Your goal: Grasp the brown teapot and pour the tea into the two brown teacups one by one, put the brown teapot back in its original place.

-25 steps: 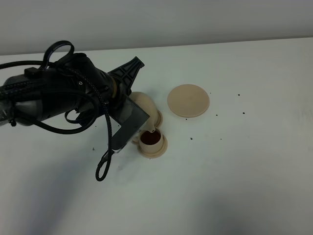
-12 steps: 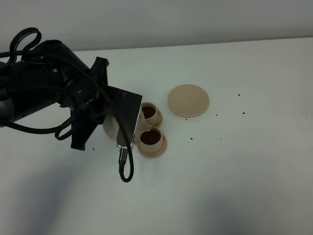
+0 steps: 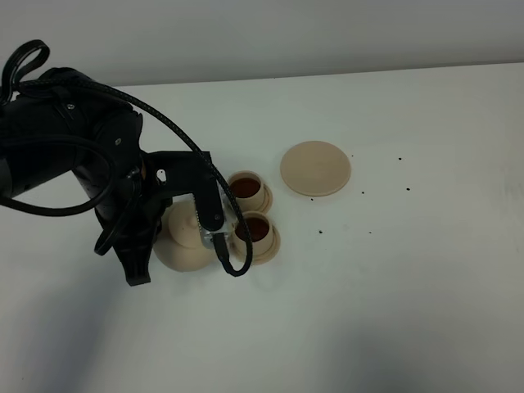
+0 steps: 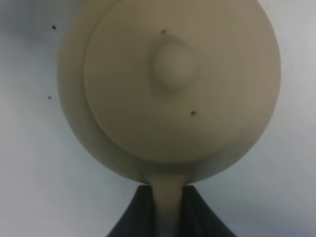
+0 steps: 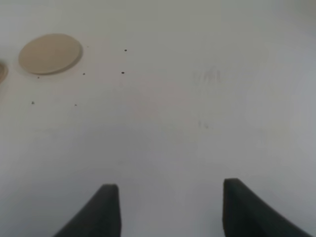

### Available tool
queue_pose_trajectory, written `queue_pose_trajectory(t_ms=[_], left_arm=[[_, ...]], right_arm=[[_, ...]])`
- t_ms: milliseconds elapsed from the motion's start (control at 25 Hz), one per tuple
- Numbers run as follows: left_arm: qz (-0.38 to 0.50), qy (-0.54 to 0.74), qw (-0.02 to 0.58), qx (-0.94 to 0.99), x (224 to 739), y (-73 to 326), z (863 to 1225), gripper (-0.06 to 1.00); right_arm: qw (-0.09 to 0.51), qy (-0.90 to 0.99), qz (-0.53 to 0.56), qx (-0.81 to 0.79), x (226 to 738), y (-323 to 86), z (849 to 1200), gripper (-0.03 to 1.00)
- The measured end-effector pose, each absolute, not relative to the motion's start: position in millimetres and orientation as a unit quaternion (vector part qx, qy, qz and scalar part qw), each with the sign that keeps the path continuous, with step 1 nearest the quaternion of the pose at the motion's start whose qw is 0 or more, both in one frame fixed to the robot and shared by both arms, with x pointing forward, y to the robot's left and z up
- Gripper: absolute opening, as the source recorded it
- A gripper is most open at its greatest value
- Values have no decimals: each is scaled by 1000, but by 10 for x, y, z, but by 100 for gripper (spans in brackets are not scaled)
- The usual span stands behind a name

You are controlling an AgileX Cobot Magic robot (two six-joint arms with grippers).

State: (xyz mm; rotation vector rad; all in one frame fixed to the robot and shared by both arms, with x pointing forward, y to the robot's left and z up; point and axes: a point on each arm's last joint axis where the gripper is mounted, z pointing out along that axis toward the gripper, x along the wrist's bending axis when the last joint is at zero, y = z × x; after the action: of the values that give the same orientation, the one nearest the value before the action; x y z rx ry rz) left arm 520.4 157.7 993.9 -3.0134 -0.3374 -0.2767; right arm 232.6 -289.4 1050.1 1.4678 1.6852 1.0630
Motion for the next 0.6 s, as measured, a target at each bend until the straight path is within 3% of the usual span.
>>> queue_pose_trajectory(t_ms=[360, 600], left_arm=[[-106, -162, 15, -981, 5094, 1625, 9671, 15], [-165, -191, -76, -965, 5167, 1525, 9828, 15]], right_arm=[[327, 643, 406, 560, 2326, -2894, 10501, 49], [327, 643, 406, 560, 2326, -2894, 10501, 49]])
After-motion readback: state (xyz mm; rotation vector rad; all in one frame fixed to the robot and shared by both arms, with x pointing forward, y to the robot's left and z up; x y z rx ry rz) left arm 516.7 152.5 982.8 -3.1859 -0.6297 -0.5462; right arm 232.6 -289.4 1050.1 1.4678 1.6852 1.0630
